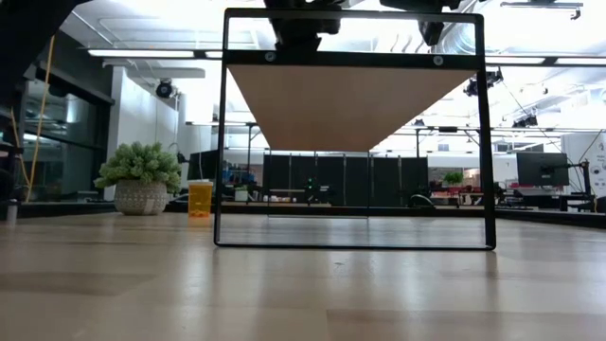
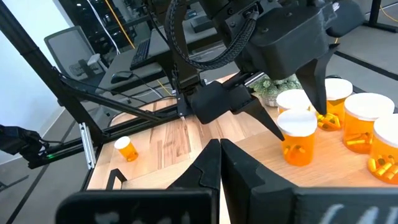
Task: Pick and place medicine bottles onto shelf by color
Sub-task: Put the orange pill bottle on the shelf, then adjust the pill bottle on the shelf
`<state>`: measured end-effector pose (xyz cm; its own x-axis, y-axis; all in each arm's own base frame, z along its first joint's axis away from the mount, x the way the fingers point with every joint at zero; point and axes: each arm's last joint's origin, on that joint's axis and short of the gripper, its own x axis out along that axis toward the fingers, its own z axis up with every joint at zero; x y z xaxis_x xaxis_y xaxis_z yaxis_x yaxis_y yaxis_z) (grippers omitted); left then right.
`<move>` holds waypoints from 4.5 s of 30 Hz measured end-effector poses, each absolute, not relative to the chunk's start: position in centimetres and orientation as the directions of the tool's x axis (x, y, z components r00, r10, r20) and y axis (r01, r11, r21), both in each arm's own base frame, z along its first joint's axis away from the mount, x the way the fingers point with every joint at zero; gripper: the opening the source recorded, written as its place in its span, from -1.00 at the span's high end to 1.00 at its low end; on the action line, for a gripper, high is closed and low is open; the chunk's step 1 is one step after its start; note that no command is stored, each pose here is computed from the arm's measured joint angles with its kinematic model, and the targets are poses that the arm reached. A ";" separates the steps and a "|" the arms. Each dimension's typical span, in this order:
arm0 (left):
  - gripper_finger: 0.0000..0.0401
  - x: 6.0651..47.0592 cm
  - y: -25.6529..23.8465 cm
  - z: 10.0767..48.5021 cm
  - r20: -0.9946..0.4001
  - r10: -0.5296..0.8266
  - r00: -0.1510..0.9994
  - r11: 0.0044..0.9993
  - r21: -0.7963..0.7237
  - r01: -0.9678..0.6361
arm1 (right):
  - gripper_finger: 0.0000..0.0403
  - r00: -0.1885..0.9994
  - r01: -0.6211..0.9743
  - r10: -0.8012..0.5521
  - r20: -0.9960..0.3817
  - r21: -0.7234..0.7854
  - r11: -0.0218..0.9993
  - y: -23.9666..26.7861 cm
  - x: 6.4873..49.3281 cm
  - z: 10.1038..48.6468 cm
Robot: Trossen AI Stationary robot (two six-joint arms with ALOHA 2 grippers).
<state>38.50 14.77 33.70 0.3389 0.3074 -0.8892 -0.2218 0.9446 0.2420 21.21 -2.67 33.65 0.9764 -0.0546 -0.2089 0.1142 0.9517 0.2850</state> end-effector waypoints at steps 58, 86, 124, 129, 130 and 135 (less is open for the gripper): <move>1.00 31.3 7.4 24.7 -0.463 0.546 0.698 0.601 -0.363 -0.712 | 1.00 0.962 0.183 -0.113 -0.248 0.284 0.941 -3.0 21.1 33.3; 1.00 32.0 8.3 24.6 -0.408 0.584 0.702 0.602 -0.364 -0.711 | 1.00 0.957 0.216 -0.149 -0.247 0.275 0.937 -3.1 21.1 33.3; 1.00 27.9 7.8 27.6 -0.503 0.421 0.755 0.759 -0.261 -0.597 | 1.00 0.957 0.220 -0.149 -0.248 0.290 0.932 -3.1 21.1 33.3; 1.00 27.1 9.4 27.2 -0.500 0.407 0.764 0.772 -0.259 -0.580 | 1.00 0.957 0.220 -0.149 -0.248 0.290 0.931 -3.1 21.1 33.3; 1.00 27.2 9.8 27.0 -0.507 0.399 0.764 0.771 -0.265 -0.579 | 1.00 0.957 0.220 -0.149 -0.248 0.290 0.931 -3.1 21.1 33.3; 1.00 27.4 10.9 26.0 -0.535 0.384 0.753 0.774 -0.259 -0.578 | 1.00 0.957 0.221 -0.149 -0.248 0.294 0.930 -3.1 21.1 33.3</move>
